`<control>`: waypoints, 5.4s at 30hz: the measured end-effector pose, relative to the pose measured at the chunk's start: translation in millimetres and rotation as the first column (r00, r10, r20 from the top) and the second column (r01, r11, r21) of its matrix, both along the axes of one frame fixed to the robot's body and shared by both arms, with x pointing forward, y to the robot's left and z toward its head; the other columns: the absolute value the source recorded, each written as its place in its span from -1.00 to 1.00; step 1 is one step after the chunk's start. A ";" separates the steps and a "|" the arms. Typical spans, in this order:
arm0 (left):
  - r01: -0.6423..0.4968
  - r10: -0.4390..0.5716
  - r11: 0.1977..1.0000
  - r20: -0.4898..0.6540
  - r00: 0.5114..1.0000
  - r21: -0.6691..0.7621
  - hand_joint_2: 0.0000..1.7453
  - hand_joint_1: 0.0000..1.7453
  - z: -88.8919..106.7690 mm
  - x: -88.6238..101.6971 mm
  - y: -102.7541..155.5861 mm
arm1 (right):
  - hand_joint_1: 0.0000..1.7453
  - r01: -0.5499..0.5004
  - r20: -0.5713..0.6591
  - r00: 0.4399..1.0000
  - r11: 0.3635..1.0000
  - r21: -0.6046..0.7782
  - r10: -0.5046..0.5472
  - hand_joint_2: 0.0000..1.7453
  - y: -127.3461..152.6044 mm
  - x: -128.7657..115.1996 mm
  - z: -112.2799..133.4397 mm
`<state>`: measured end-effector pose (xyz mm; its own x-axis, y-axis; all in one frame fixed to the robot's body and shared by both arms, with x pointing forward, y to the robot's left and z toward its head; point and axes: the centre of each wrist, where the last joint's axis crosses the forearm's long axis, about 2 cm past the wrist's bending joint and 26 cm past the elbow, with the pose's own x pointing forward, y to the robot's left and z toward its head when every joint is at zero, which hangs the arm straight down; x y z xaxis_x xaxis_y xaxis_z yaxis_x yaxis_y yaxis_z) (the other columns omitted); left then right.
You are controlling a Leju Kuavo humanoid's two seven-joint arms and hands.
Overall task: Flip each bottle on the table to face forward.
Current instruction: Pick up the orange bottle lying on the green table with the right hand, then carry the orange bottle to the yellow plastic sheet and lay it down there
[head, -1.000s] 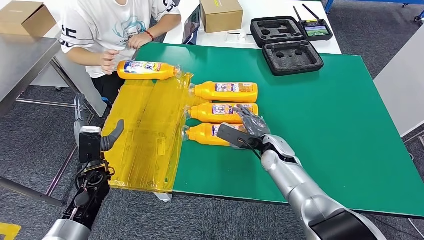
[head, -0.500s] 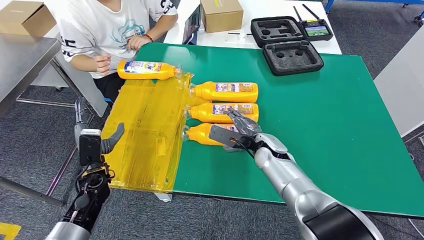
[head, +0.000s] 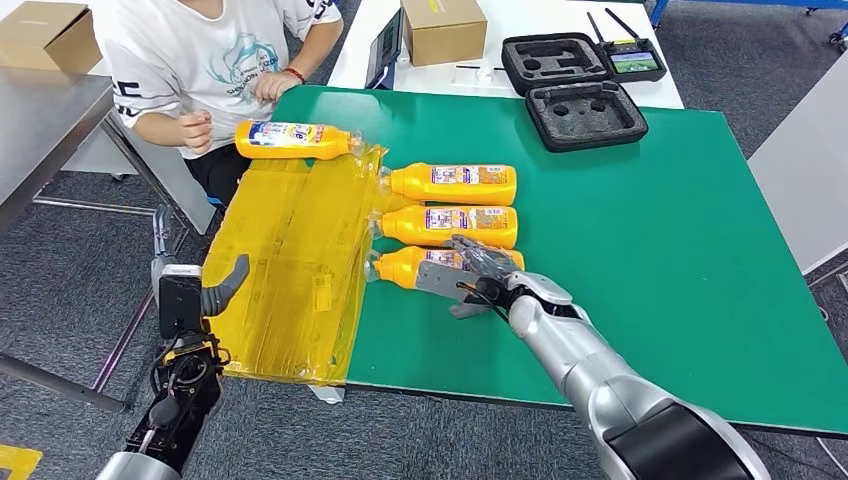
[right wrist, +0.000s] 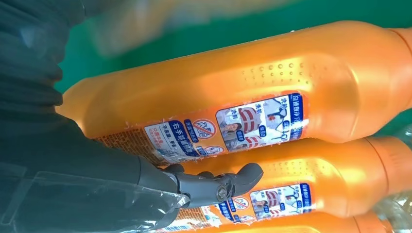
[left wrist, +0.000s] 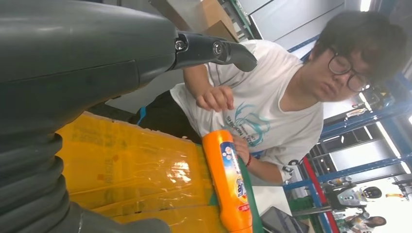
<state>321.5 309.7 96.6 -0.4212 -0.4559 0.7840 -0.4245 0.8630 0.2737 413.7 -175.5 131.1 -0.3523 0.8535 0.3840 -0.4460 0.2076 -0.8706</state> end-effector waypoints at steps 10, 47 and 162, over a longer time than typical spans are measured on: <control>0.004 -0.004 1.000 -0.007 1.000 -0.008 1.00 -1.00 0.6 0.8 -0.1 | -1.00 0.049 -0.032 0.998 0.997 -0.059 -0.050 1.00 -14.4 3.9 -0.8; 0.038 -0.038 0.998 -0.005 0.999 -0.041 1.00 -1.00 8.4 17.0 -6.8 | 1.00 0.022 -0.065 0.997 0.992 -0.128 -0.031 1.00 -32.0 2.3 -9.2; 0.722 -0.897 0.213 0.161 0.412 -0.658 1.00 1.00 13.7 -1.3 -122.9 | -1.00 -0.204 0.137 0.979 0.662 0.721 0.153 0.00 77.3 -99.9 -64.6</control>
